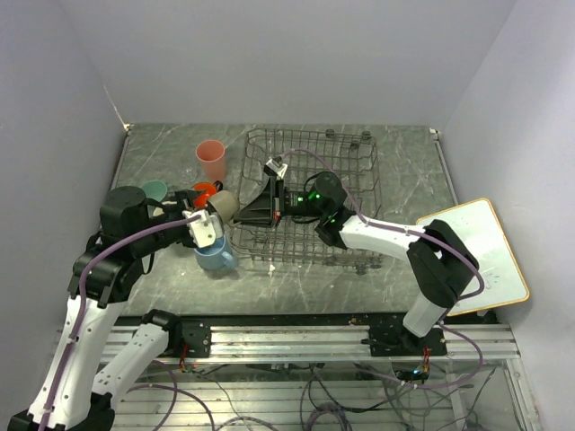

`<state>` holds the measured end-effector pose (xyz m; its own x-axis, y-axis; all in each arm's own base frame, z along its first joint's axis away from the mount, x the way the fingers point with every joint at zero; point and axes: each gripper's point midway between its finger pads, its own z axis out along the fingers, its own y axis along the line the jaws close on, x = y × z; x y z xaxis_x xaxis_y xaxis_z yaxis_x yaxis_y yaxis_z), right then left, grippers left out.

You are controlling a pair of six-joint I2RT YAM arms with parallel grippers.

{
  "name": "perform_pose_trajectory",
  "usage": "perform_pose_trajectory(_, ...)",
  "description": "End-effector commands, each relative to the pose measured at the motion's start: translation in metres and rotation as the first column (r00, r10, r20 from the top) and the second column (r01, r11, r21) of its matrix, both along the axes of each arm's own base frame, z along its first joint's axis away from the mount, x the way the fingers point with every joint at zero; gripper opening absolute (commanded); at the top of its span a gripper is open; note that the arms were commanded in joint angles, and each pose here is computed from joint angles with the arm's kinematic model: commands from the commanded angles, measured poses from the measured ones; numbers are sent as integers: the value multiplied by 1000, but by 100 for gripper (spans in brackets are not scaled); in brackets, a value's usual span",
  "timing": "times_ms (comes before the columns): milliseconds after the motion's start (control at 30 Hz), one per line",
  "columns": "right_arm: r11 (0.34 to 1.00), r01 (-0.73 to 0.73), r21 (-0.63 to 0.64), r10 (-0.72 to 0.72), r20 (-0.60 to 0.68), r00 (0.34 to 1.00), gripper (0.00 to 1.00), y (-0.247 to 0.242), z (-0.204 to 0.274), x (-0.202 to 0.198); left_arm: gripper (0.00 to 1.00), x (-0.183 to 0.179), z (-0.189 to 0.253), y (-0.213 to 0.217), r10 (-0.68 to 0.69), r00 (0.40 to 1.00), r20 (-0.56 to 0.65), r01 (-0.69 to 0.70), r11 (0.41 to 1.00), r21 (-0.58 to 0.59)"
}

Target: Unload the cups from the dish rack

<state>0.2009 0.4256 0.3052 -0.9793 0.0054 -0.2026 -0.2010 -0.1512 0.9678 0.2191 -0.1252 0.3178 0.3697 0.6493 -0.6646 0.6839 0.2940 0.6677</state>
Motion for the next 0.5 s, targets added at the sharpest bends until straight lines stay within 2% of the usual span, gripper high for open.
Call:
perform_pose_trajectory(0,993,-76,87,73,35,997,0,0,15,-22,74,-2,25,-14,-76,994,85,79,996,-41)
perform_pose_trajectory(100,989,-91,115,86,41,995,0,1,23,-29,69,-4,20,-14,-94,994,50,95,995,-16)
perform_pose_trajectory(267,981,-127,145,122,40,992,0,5,33,-48,60,1,19,-14,-77,995,62,79,996,-30)
perform_pose_trajectory(333,980,-132,148,129,29,991,0,5,32,-52,45,0,21,-16,-83,995,57,85,995,-45)
perform_pose_trajectory(400,982,-128,141,128,11,992,0,4,28,-53,23,0,20,-19,-91,995,37,93,994,-61)
perform_pose_trajectory(467,984,-123,128,123,4,992,15,5,25,-52,9,0,17,-22,-93,996,-8,92,993,-77)
